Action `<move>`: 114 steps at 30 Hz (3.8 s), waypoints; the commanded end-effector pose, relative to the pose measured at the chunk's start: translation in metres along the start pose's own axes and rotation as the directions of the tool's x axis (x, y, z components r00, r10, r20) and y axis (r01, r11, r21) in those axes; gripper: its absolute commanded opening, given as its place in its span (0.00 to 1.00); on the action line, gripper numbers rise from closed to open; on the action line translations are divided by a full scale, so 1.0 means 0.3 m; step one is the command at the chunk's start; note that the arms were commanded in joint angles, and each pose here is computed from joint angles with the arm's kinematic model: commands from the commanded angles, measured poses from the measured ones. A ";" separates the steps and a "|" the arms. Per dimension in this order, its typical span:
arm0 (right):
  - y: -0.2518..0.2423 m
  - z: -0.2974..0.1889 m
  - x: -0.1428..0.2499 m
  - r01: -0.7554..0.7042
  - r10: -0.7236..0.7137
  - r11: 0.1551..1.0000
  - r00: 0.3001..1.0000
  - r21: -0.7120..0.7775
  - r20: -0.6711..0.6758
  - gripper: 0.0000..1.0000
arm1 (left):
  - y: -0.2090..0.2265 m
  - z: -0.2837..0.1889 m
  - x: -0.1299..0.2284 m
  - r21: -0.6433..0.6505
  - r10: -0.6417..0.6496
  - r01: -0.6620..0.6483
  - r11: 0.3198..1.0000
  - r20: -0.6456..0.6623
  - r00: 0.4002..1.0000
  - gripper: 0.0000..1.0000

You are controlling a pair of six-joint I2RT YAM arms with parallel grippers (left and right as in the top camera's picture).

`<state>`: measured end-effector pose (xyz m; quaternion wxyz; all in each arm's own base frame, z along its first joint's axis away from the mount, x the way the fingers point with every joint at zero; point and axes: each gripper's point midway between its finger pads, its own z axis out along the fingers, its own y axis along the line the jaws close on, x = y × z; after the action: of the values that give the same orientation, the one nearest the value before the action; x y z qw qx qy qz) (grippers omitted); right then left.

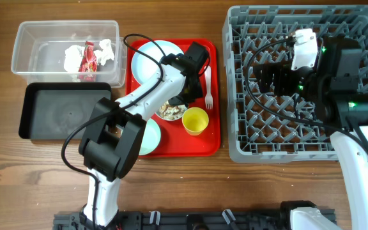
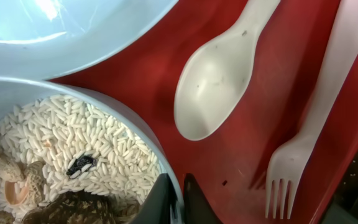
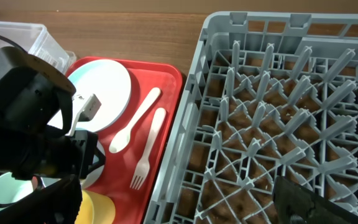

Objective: Sort waste into correct bins and load items into the dishwasher rack
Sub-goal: 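Grasp the rim of the rice-filled bowl with the left gripper, then tip the bowl over the black tray to dump the rice scraps, then return the emptied light-blue bowl to the red tray with the left gripper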

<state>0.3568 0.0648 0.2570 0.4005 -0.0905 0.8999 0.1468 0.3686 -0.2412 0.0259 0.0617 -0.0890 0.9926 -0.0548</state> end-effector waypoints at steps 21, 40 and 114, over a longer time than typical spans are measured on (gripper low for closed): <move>0.012 -0.005 -0.023 -0.004 0.004 1.000 1.000 -0.018 0.012 1.00 | 0.387 -0.617 -0.141 0.162 -0.130 0.122 0.979 0.040 0.991 0.04; 0.012 -0.005 -0.023 -0.010 0.010 1.000 1.000 -0.018 0.012 1.00 | 0.924 -0.545 -0.118 0.745 -0.319 0.159 0.648 0.076 0.945 0.04; 0.011 -0.005 -0.016 -0.029 0.029 0.999 1.000 -0.017 0.003 1.00 | 0.241 -0.422 -0.153 0.466 -0.181 -0.001 0.885 0.344 0.921 0.04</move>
<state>0.3552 0.0647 0.2552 0.3942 -0.0794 0.9030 0.1515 0.3709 -0.1803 0.1871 0.1928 -0.0950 0.8596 -0.4635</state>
